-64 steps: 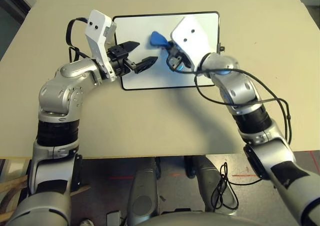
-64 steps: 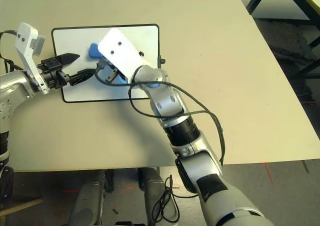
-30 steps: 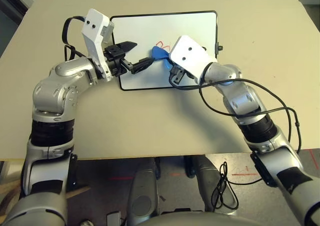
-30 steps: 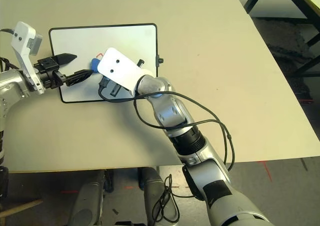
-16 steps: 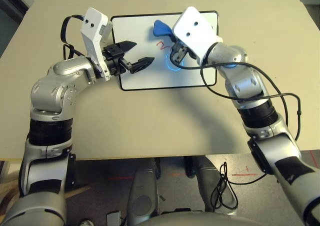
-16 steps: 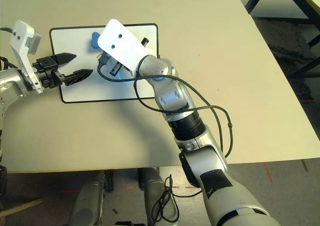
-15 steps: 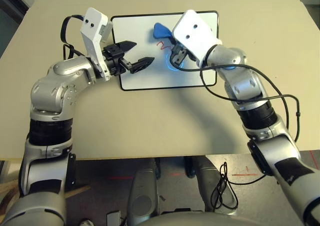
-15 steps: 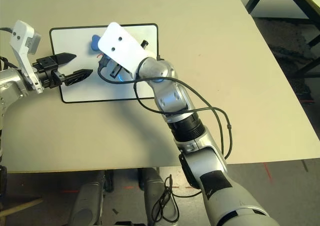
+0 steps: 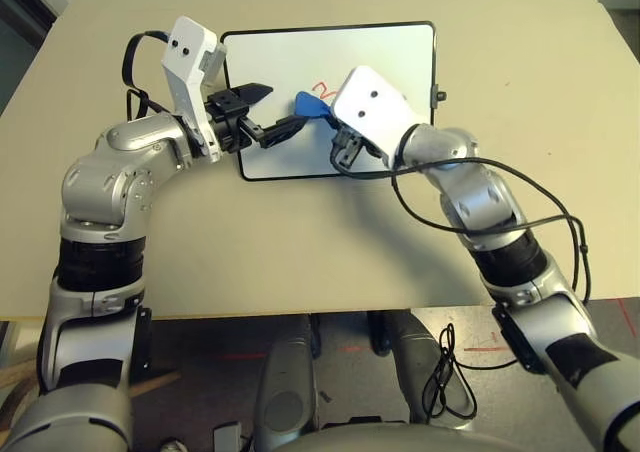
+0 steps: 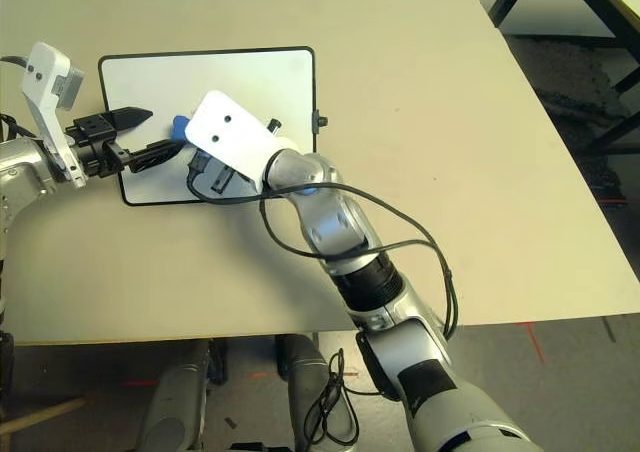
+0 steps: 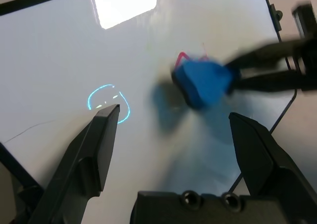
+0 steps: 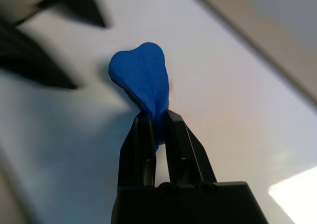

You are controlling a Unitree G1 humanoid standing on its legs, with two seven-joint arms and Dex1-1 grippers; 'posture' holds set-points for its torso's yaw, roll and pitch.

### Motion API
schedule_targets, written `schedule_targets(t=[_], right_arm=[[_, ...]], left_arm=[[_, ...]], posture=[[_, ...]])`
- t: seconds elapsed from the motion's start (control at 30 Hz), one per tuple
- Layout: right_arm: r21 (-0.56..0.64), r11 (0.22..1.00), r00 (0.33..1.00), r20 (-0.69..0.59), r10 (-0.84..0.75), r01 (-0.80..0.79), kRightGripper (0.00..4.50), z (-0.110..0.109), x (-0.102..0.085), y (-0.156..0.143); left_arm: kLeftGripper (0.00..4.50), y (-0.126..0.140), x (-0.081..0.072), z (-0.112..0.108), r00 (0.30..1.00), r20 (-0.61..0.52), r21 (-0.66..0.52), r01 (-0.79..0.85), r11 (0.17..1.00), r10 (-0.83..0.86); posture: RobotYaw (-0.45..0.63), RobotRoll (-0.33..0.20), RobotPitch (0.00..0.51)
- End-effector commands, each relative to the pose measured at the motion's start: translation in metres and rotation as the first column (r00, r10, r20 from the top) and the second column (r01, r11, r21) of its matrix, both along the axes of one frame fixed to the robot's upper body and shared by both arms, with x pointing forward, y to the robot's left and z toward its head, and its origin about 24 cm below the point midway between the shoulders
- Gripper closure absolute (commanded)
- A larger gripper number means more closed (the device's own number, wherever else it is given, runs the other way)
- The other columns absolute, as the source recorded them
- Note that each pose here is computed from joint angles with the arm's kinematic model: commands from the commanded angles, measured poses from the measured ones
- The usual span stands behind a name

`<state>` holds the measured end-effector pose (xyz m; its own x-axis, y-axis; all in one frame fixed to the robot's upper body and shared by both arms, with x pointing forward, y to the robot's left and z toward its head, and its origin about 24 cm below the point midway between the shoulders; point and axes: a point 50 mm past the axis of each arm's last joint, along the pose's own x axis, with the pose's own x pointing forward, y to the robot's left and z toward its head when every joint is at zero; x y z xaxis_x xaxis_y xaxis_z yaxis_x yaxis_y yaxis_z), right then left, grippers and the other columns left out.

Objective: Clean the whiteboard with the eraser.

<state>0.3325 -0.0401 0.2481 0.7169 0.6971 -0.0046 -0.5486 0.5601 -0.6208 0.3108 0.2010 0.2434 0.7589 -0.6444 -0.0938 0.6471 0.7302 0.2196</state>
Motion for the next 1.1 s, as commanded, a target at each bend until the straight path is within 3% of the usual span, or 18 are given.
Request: schedule_targets(t=[0.03, 0.2, 0.6, 0.93, 1.1], right_arm=[[0.012, 1.000, 1.000, 0.013, -0.005, 0.005, 4.31, 0.001, 0.005, -0.001], [0.003, 1.000, 1.000, 0.005, 0.007, -0.007, 4.31, -0.005, 0.005, 0.002], [-0.049, 0.995, 0.990, -0.117, 0.078, -0.084, 4.31, -0.038, -0.019, 0.011], [-0.020, 0.999, 0.999, -0.026, -0.034, 0.033, 4.31, -0.009, 0.012, -0.003], [-0.012, 0.999, 0.999, -0.011, -0.030, 0.030, 4.31, -0.008, 0.013, -0.002]], left_arm=[[0.00, -0.001, -0.001, -0.006, 1.000, -0.031, 0.011, 0.004, 1.000, -0.004], [0.00, -0.002, -0.003, -0.006, 0.999, -0.037, 0.021, 0.015, 1.000, -0.014], [0.00, -0.002, -0.006, -0.004, 0.999, -0.039, 0.028, 0.017, 0.999, -0.016], [0.00, -0.002, -0.007, -0.006, 0.999, -0.048, 0.026, 0.017, 1.000, -0.016], [0.00, -0.003, -0.007, -0.007, 0.998, -0.054, 0.025, 0.021, 0.999, -0.020]], posture=[[0.07, 0.000, 0.326], [0.08, 0.000, 0.324], [0.08, 0.000, 0.328], [0.08, 0.000, 0.330], [0.08, 0.000, 0.333]])
